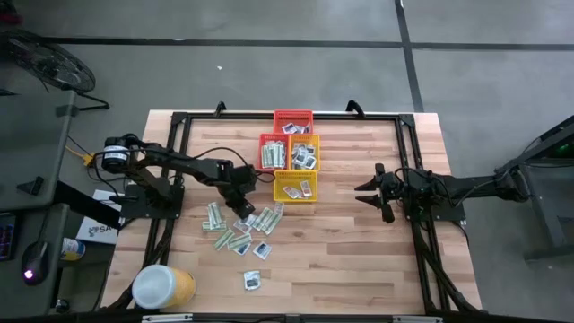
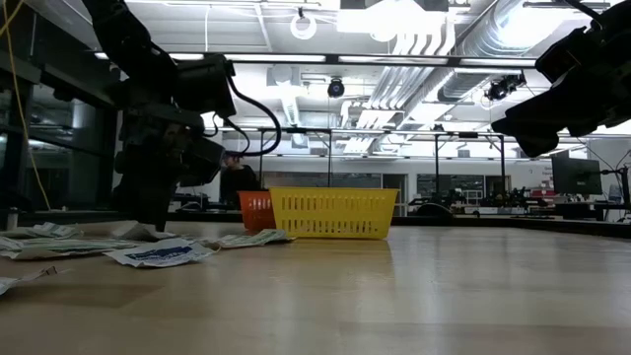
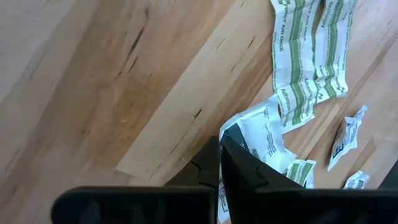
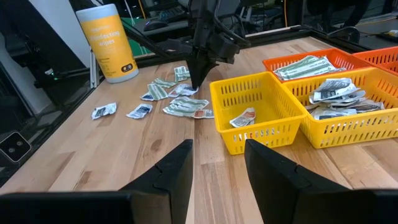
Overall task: Pick & Place First Aid Supplies
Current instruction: Put the towelette pack into the top yellow bin, then put the bandage into the bottom orange bin
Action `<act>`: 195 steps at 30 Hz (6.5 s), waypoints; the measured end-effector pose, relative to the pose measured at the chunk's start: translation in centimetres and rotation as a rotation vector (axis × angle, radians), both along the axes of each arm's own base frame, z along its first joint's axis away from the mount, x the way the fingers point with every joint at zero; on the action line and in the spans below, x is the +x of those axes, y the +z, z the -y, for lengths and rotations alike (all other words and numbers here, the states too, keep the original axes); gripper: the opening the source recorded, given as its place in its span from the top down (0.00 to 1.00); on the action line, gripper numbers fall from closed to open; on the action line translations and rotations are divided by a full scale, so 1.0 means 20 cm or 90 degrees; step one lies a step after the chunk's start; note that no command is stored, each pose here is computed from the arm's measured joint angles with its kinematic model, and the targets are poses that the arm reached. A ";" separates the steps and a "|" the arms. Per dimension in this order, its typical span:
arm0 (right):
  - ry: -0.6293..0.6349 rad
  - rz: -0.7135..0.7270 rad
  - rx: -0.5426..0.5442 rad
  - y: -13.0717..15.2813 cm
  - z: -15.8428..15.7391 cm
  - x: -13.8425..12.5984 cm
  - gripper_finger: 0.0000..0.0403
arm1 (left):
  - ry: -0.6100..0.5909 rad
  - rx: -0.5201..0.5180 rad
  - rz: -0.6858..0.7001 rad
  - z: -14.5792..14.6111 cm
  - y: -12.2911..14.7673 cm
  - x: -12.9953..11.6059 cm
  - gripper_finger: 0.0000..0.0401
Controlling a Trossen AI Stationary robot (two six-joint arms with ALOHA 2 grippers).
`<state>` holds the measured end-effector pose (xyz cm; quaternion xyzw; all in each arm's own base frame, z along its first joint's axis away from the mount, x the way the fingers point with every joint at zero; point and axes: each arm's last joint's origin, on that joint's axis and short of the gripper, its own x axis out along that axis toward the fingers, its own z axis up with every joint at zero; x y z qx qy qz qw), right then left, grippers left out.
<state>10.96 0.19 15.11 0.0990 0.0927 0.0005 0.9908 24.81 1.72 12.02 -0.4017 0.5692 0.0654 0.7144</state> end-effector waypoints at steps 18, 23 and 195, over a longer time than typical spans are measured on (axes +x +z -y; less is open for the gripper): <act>0.000 0.000 0.000 0.00 0.00 0.00 0.65 | 0.074 0.119 0.174 -0.14 0.32 0.00 1.00; 0.000 0.000 0.000 0.00 0.00 0.00 0.65 | 0.097 0.168 0.220 -0.23 0.43 0.05 1.00; 0.000 -0.001 0.000 0.00 0.00 0.00 0.65 | 0.013 0.203 -0.278 0.04 0.09 -0.24 0.60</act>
